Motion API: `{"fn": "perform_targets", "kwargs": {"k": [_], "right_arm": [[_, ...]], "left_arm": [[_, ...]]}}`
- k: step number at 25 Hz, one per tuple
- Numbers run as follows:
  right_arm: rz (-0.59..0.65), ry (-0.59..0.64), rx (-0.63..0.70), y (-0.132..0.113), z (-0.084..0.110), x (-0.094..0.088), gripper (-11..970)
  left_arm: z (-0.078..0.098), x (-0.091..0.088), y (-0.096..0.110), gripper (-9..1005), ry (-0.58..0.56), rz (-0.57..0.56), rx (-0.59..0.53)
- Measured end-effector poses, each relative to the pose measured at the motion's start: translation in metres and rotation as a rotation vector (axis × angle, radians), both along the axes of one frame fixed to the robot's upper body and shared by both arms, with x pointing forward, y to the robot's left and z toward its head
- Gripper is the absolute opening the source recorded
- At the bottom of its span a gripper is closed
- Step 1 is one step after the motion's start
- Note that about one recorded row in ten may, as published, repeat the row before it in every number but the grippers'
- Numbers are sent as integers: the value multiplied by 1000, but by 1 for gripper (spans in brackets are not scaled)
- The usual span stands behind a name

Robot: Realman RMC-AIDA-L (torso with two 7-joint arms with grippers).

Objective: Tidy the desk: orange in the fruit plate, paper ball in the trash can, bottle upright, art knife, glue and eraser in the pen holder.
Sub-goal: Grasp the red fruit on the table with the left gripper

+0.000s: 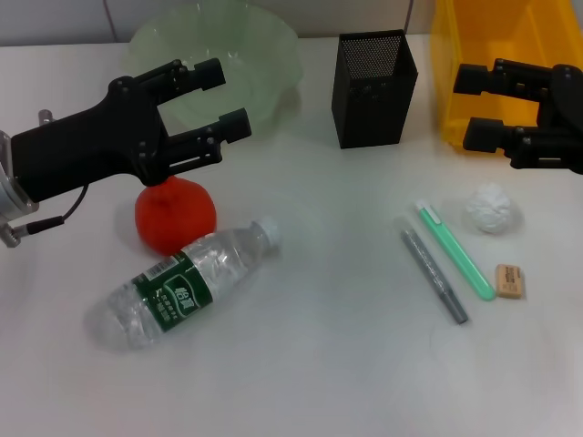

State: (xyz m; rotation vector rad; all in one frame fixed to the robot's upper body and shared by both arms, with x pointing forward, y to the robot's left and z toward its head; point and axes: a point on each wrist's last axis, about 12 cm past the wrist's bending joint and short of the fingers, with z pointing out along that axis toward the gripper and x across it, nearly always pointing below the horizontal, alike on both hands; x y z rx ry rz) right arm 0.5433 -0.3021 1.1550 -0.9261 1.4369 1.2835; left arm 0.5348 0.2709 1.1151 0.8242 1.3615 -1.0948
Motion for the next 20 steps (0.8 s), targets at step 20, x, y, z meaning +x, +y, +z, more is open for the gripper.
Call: {"fn": "perform_targets", "kwargs": {"k": [20], "right_arm": [[-9,9,10,1,-4,-3,832]], "left_arm": [[-48,2,19,767,179,211,270]]}}
